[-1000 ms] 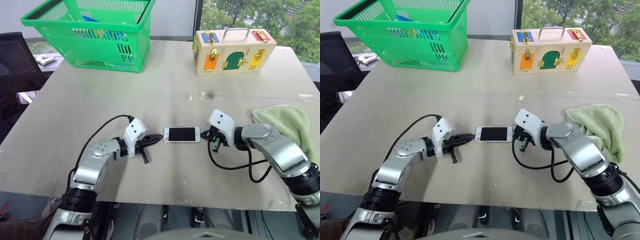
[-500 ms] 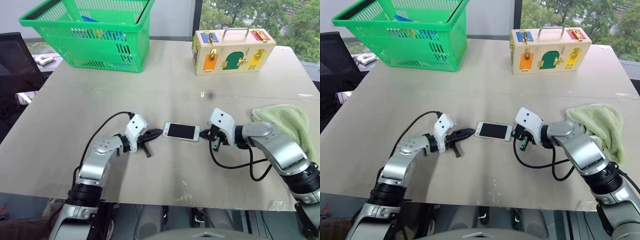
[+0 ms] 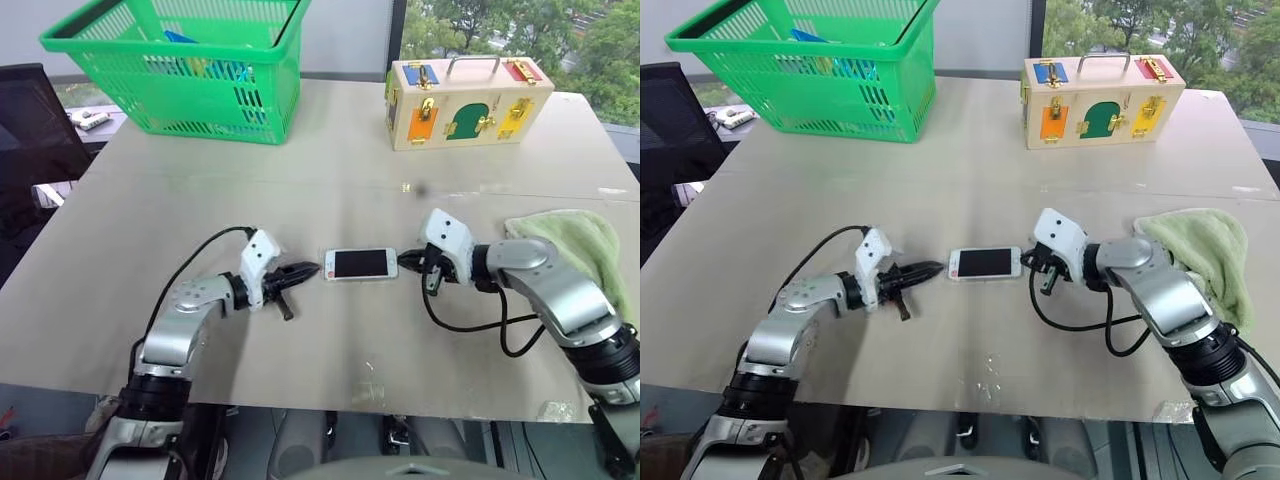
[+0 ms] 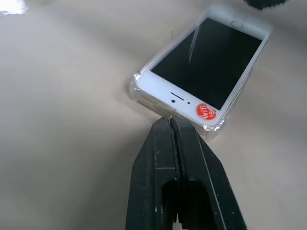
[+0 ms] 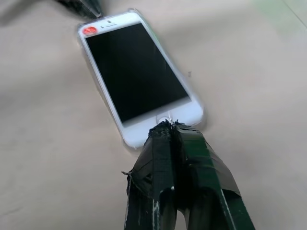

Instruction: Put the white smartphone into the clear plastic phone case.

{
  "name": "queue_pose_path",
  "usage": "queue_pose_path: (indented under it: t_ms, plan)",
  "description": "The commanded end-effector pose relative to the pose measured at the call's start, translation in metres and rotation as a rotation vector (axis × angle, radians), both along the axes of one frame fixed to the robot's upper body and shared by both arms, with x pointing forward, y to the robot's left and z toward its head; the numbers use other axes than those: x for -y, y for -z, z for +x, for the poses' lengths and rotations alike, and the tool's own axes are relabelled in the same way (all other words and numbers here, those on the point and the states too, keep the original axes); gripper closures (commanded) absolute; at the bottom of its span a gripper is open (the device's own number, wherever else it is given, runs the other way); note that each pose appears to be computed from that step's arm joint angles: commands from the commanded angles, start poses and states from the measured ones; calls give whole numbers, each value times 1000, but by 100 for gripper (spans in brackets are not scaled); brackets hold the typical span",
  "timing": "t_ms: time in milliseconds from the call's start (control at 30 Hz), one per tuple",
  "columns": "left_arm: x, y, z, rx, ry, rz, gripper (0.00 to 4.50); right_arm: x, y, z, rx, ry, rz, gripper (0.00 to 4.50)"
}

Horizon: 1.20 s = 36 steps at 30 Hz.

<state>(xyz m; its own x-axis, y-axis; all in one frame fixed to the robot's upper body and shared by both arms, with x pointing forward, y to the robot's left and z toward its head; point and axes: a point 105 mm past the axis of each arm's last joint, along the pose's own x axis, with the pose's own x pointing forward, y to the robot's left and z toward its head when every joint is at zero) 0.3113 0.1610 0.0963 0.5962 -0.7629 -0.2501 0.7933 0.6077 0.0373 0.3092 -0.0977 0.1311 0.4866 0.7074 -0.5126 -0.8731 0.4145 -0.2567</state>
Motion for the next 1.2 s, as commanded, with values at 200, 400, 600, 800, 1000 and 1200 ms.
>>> queue_pose_path:
  t_ms: [200,400,600,800,1000,1200]
  plan:
    - [19,-36,-5,-16,123,-162,450,11,-31,1,41,44,138,447]
    - [53,-17,-2,-63,174,-74,450,-2,-34,-11,10,-6,241,447]
    - [55,6,5,-106,157,30,450,-10,-28,-17,4,-25,214,447]
    - [43,21,2,-137,148,105,450,-12,-18,-15,-7,-21,156,447]
    - [43,21,1,-136,148,96,450,-14,-8,-13,-42,-35,104,447]
    - [42,27,-1,-137,137,93,450,-24,0,-1,-78,-43,95,447]
